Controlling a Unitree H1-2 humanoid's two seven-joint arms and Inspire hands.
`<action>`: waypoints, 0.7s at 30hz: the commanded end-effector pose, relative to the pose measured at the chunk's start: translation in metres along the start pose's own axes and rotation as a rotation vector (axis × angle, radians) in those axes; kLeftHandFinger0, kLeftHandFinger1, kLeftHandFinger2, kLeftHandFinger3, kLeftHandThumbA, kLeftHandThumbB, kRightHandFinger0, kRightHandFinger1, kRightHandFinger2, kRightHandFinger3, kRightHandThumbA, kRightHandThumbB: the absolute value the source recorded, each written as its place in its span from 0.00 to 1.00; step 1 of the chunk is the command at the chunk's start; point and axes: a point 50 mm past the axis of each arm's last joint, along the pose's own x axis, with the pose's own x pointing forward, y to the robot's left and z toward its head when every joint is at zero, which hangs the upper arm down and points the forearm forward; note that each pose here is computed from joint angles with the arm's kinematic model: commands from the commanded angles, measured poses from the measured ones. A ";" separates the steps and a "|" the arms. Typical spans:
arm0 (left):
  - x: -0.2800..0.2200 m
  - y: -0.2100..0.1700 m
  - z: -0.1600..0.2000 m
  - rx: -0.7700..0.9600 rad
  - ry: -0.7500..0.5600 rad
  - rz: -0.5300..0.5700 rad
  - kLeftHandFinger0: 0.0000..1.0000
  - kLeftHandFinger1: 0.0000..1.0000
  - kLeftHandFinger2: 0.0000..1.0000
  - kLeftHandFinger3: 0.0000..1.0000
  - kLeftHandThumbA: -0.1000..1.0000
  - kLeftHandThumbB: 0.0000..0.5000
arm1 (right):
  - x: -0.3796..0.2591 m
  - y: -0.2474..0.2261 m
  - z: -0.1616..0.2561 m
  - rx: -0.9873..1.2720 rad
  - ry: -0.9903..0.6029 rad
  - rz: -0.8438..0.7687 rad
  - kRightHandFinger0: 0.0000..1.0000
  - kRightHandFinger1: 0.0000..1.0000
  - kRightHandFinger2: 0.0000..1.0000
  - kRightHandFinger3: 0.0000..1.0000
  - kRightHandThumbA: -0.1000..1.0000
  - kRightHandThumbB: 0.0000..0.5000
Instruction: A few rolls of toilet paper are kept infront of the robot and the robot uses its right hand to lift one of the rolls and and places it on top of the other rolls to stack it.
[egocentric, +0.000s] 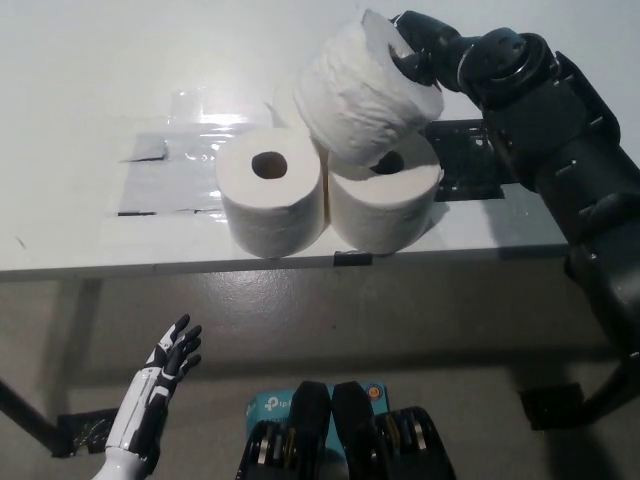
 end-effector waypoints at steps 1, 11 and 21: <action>0.004 0.000 0.012 0.031 -0.046 -0.027 1.00 1.00 1.00 1.00 0.94 0.28 | -0.006 -0.020 0.063 -0.111 -0.129 -0.058 0.00 0.36 0.72 0.68 0.78 0.05; 0.005 0.000 0.014 0.044 -0.043 -0.023 1.00 1.00 1.00 1.00 0.95 0.37 | -0.002 -0.001 0.082 -0.228 -0.103 -0.060 0.00 0.29 0.64 0.58 0.80 0.06; 0.008 0.000 0.017 0.055 -0.051 -0.023 1.00 1.00 1.00 1.00 0.96 0.38 | 0.000 0.013 0.096 -0.502 -0.124 -0.041 0.07 0.49 0.82 0.63 0.74 0.07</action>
